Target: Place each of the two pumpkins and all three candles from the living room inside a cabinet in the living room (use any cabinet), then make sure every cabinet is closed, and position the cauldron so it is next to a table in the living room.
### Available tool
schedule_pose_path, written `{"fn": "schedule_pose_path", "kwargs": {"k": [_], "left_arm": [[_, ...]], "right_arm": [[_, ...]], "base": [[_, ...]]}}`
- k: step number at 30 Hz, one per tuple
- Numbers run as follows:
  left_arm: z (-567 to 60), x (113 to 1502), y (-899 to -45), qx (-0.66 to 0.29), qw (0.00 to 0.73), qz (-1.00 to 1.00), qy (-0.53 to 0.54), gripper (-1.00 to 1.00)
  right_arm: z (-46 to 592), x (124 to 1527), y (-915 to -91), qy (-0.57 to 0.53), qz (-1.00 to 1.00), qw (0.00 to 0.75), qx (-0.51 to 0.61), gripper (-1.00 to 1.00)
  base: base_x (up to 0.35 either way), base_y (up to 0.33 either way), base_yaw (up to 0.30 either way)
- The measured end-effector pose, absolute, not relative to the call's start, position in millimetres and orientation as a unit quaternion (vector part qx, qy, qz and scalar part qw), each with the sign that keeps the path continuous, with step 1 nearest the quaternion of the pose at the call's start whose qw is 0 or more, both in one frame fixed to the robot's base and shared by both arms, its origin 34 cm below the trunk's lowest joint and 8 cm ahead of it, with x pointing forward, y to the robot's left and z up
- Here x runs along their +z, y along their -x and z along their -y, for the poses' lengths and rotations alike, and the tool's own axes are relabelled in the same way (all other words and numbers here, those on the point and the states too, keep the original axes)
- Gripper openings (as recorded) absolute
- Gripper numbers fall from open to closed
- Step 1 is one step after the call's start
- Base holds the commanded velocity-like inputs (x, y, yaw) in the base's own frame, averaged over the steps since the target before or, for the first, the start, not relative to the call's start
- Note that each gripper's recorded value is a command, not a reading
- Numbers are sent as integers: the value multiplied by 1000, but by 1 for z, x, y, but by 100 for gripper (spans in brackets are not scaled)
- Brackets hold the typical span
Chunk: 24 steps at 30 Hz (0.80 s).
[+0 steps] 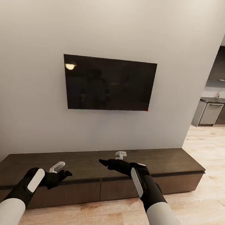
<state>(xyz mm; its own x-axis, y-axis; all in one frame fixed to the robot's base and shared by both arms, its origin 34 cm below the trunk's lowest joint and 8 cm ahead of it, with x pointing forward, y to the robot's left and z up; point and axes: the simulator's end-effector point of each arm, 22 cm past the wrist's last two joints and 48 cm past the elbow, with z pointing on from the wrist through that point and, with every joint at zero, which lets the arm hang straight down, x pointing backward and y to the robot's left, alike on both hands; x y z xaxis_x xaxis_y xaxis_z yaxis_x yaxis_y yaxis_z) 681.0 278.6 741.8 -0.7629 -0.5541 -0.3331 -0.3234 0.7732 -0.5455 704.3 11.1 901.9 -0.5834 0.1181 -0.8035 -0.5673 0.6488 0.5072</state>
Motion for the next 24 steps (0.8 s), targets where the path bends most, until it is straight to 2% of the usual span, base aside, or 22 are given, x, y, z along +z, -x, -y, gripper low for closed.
{"fn": "schedule_pose_path", "kwargs": {"k": [11,16,19,24], "left_arm": [[-276,744,-683,-233,248,-911,234,100],[-273,746,-683,-236,247,-911,231,100],[-258,766,-684,-275,244,-906,211,100],[-232,815,-692,-373,277,-870,167,100]], "right_arm": [[-6,894,-707,131,-807,431,382,100],[24,874,-727,89,-839,440,307,100],[43,862,-735,52,-856,439,269,100],[47,859,-738,10,-857,434,279,100]], "base": [[0,0,0],[0,0,0],[0,0,0],[0,0,0]]}}
